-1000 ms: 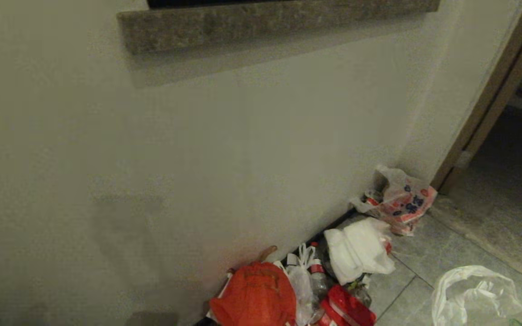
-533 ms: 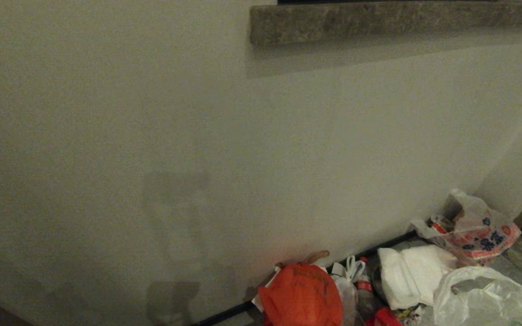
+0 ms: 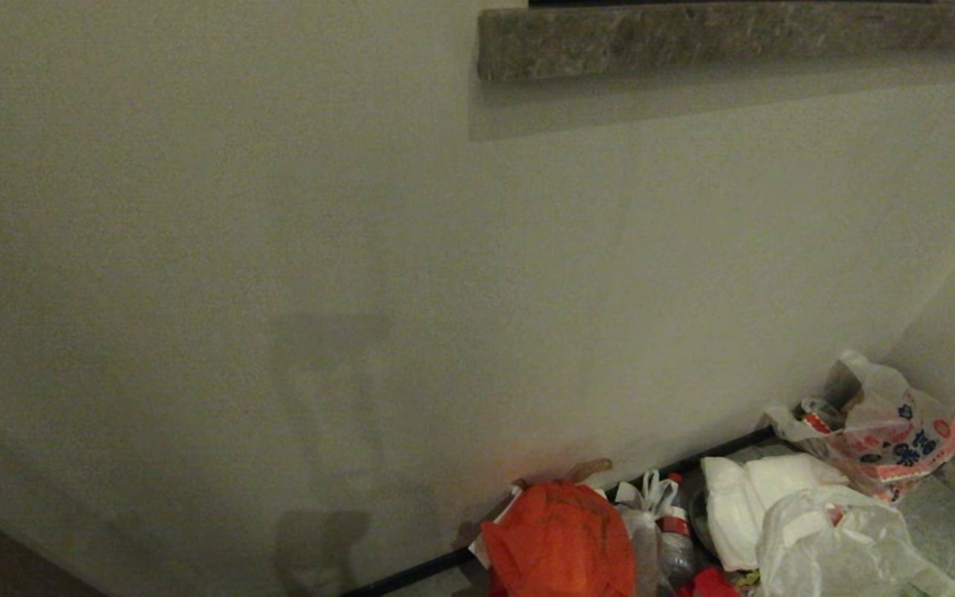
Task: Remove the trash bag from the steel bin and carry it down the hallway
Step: Put the trash bag at the door
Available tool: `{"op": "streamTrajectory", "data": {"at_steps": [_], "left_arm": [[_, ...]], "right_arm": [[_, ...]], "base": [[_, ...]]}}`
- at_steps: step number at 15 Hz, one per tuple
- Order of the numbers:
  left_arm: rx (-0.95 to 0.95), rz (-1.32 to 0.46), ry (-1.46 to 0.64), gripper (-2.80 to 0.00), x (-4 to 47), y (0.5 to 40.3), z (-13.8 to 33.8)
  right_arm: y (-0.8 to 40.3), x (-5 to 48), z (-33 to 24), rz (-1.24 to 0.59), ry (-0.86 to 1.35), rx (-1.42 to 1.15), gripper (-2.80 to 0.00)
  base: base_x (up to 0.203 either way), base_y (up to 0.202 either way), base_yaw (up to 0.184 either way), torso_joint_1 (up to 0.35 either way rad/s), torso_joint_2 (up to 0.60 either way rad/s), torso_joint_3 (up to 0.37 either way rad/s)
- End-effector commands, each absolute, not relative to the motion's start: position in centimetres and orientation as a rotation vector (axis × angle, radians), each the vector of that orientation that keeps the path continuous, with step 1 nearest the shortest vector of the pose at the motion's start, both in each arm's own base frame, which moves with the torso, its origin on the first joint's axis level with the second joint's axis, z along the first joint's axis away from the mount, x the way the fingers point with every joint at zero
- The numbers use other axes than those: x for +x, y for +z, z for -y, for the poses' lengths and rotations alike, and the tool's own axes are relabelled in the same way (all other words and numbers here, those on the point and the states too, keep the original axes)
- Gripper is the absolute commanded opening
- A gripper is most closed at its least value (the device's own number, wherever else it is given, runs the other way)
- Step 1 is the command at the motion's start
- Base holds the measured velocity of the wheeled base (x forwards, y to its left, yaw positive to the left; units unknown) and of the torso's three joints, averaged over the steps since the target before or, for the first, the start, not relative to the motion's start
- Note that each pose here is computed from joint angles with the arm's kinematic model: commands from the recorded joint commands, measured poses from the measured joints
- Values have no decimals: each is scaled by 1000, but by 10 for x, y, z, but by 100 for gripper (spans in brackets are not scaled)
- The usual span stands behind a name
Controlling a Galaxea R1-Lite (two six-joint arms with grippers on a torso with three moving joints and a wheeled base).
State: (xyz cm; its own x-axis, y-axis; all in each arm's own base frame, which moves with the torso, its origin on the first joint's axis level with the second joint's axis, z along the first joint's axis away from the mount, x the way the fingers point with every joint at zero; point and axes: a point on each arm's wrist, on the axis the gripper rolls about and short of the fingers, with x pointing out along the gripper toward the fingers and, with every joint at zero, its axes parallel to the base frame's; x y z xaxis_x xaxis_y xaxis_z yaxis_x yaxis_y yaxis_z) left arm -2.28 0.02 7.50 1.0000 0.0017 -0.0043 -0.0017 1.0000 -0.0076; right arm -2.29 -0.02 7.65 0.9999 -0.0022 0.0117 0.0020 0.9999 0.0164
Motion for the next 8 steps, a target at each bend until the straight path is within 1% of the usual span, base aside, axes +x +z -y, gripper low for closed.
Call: {"op": "streamTrajectory", "data": {"at_steps": [1, 8], "left_arm": [[-8, -6, 3, -280, -23, 75, 0], [-10, -6, 3, -280, -23, 75, 0]], "right_arm": [[76, -23, 0, 9, -1, 17, -280], [76, -23, 0, 9, -1, 17, -280]], "base": [[0, 0, 0, 0, 0, 0], [0, 0, 0, 0, 0, 0]]}}
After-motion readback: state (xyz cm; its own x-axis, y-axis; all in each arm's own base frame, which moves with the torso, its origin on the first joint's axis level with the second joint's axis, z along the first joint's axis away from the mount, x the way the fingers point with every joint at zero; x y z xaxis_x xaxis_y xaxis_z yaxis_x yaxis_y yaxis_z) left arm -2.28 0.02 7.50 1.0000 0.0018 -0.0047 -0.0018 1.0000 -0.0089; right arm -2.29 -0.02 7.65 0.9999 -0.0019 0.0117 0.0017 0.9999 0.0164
